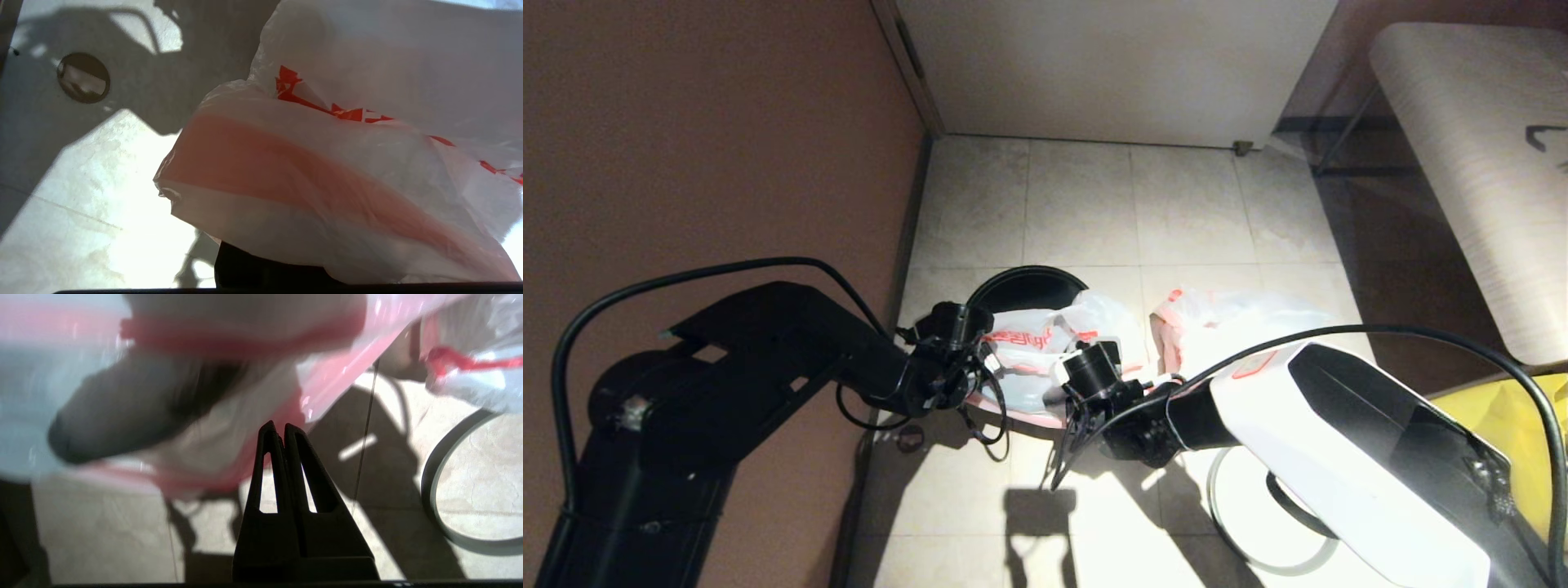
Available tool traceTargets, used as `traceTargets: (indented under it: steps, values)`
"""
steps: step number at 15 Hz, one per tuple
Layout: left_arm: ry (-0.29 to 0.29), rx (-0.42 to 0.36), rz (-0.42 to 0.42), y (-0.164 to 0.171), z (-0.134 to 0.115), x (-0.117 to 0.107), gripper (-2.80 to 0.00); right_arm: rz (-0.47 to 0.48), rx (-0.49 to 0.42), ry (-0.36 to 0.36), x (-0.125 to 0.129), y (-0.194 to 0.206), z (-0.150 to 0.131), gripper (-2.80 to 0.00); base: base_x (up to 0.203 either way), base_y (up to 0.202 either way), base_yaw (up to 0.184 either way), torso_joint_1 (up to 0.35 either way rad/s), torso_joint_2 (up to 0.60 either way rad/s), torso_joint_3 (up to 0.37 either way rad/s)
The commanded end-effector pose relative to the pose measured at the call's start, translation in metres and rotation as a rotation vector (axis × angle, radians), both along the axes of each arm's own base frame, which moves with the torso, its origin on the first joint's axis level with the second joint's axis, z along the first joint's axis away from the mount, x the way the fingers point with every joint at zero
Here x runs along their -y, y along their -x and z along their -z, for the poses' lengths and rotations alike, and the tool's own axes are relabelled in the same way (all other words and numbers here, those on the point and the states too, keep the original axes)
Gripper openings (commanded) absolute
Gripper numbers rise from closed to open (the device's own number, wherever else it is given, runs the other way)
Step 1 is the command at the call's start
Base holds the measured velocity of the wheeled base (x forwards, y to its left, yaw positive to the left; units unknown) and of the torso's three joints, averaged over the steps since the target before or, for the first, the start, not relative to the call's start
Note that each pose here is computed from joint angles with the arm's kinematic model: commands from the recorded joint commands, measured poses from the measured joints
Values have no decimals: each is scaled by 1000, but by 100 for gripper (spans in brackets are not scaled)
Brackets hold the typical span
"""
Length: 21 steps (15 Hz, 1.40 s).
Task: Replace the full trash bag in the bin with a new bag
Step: Put the new garbage bag on the trash can
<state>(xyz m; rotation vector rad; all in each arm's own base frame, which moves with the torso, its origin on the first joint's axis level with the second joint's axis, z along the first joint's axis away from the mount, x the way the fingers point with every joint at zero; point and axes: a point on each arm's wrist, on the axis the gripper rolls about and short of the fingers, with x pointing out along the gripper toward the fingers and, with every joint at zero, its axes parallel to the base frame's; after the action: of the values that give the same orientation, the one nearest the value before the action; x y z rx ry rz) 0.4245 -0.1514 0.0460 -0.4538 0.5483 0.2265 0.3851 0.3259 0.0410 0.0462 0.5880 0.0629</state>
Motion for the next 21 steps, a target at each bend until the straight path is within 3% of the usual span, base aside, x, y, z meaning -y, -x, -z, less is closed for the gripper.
traceTargets:
  steps: [1,4,13,21]
  values:
    - [-4,-16,5,5,5,3,-280,57,14,5,15,-23,9,-280,0,0,0,0,0,0]
    - [-4,-20,11,7,5,6,-280,120,40,-9,43,-42,-7,-280,0,0,0,0,0,0]
    - [-11,-37,38,14,9,15,-280,182,133,-70,73,-58,-59,-280,0,0,0,0,0,0]
    - [-19,-47,96,27,12,37,-280,178,149,-81,74,-61,-64,-280,0,0,0,0,0,0]
